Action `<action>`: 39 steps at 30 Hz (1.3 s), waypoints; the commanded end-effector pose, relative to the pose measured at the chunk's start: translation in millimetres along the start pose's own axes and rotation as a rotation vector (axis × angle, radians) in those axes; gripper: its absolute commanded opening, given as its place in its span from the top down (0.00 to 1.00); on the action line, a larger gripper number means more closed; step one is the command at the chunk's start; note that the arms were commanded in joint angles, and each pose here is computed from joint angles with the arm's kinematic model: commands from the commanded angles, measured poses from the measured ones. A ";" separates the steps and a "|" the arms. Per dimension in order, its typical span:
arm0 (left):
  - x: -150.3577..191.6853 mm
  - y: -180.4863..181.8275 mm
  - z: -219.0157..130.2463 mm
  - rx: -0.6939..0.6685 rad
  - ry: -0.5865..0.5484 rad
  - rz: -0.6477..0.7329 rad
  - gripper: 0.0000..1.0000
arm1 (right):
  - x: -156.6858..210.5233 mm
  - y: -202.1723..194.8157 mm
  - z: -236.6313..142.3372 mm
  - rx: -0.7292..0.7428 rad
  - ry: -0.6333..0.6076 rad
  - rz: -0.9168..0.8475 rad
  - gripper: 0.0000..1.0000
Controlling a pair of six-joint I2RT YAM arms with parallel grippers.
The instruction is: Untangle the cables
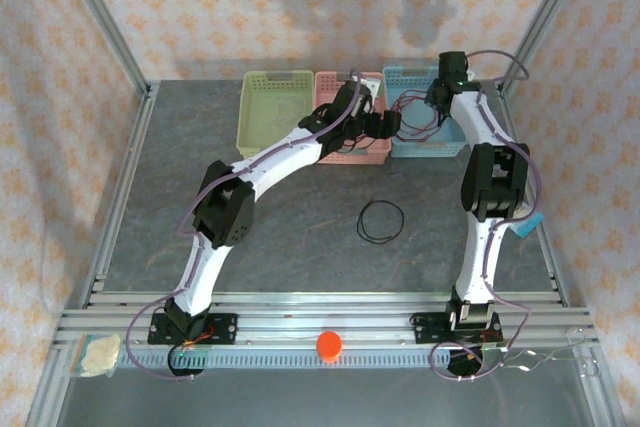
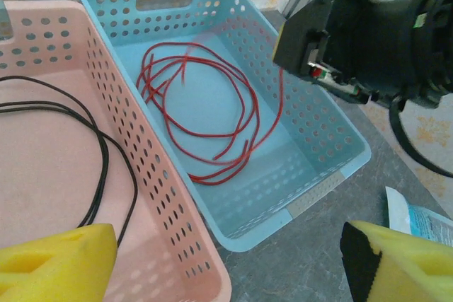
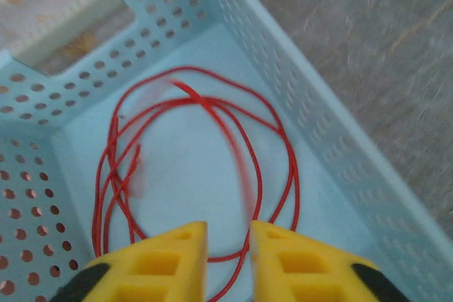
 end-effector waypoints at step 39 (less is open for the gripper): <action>111.6 19.5 -130.8 -0.017 -0.012 -0.158 0.19 | 185.1 8.2 -147.3 -0.192 0.166 -0.183 0.63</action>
Point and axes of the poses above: each hand's point on the last joint's axis, 136 mm out from that joint toward the fingers, its own z axis out along the fingers, its own y axis along the line the jaws close on, x = y × z, the point moved 10 cm from there along -z, back along the fingers, and after that the axes turned 5 degrees about z, right-handed, at the moved point
